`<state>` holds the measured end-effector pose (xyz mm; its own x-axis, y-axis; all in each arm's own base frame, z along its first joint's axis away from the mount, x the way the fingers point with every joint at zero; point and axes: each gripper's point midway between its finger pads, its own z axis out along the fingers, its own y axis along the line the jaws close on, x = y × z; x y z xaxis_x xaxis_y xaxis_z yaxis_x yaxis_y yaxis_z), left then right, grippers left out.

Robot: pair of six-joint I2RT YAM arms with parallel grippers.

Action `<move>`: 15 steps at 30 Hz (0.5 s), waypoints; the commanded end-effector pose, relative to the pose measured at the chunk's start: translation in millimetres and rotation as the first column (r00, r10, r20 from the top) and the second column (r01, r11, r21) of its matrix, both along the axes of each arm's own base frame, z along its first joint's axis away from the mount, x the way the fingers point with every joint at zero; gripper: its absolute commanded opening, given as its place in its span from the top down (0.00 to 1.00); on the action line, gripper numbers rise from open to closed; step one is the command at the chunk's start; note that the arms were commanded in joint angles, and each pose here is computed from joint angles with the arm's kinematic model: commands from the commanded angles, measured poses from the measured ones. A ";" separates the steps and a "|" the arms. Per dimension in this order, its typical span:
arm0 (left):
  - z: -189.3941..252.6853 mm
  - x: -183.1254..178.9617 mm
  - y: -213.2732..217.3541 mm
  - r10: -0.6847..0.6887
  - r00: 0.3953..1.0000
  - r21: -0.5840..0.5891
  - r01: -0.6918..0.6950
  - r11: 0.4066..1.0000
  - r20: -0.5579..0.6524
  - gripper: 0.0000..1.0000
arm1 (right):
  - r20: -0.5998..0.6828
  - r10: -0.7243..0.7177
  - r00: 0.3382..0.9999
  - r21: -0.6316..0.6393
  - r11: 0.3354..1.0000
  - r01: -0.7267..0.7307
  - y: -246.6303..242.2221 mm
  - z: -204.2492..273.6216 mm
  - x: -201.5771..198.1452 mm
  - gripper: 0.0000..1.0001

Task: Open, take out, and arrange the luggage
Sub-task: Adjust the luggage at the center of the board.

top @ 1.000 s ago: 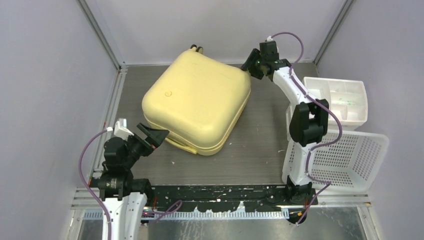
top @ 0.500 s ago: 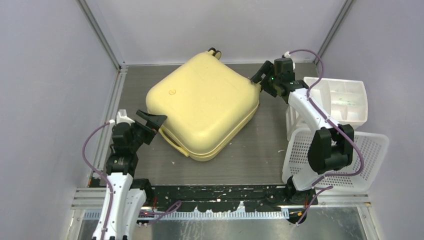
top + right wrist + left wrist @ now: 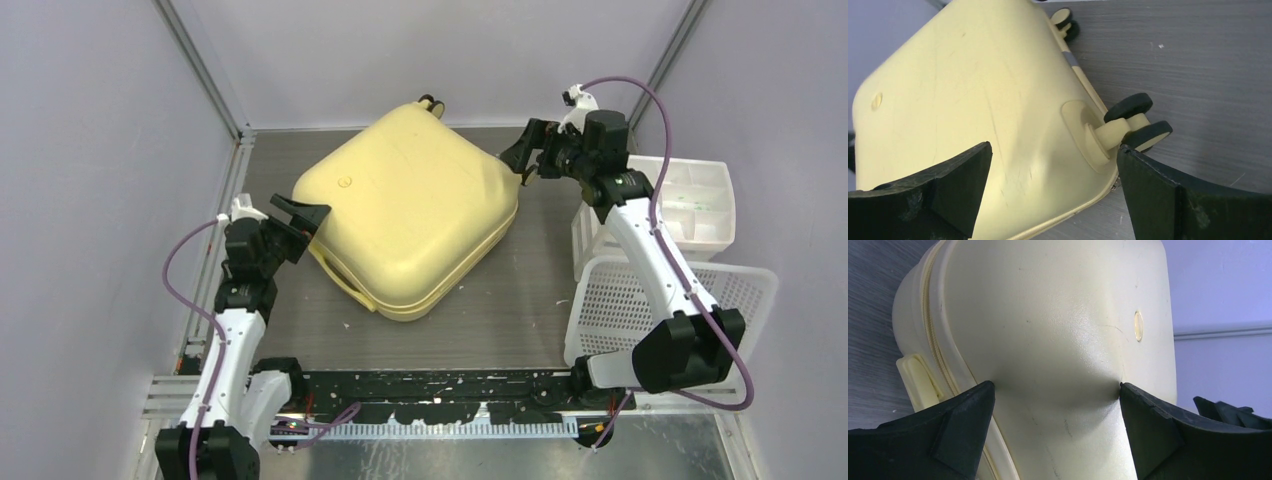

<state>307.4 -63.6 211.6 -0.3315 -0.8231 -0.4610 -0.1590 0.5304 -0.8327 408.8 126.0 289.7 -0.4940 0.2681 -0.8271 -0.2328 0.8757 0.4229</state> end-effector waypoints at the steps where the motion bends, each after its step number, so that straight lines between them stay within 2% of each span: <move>1: 18.2 23.5 7.8 0.007 0.998 0.080 -0.012 0.997 0.067 0.06 | 0.112 0.332 0.937 -0.112 0.941 -0.320 18.3 9.3 -35.2 0.00; 4: 15.9 37.7 3.8 -0.024 0.999 0.080 0.021 0.997 0.045 0.06 | 0.115 0.474 0.873 -0.088 0.880 -0.466 30.5 5.7 -60.3 0.00; 8: 9.4 62.7 -0.5 -0.062 0.998 0.080 0.060 0.995 0.015 0.07 | 0.128 0.590 0.797 -0.073 0.807 -0.586 41.7 1.4 -87.7 0.00; 13: 15.2 102.9 0.1 -0.081 0.997 0.102 0.080 0.992 0.011 0.07 | 0.148 0.717 0.682 -0.144 0.697 -0.702 46.6 -9.7 -117.9 0.03; 15: 17.2 120.7 -0.3 -0.095 0.995 0.111 0.094 0.989 0.005 0.07 | 0.162 0.775 0.611 -0.182 0.632 -0.754 48.8 -17.9 -131.7 0.04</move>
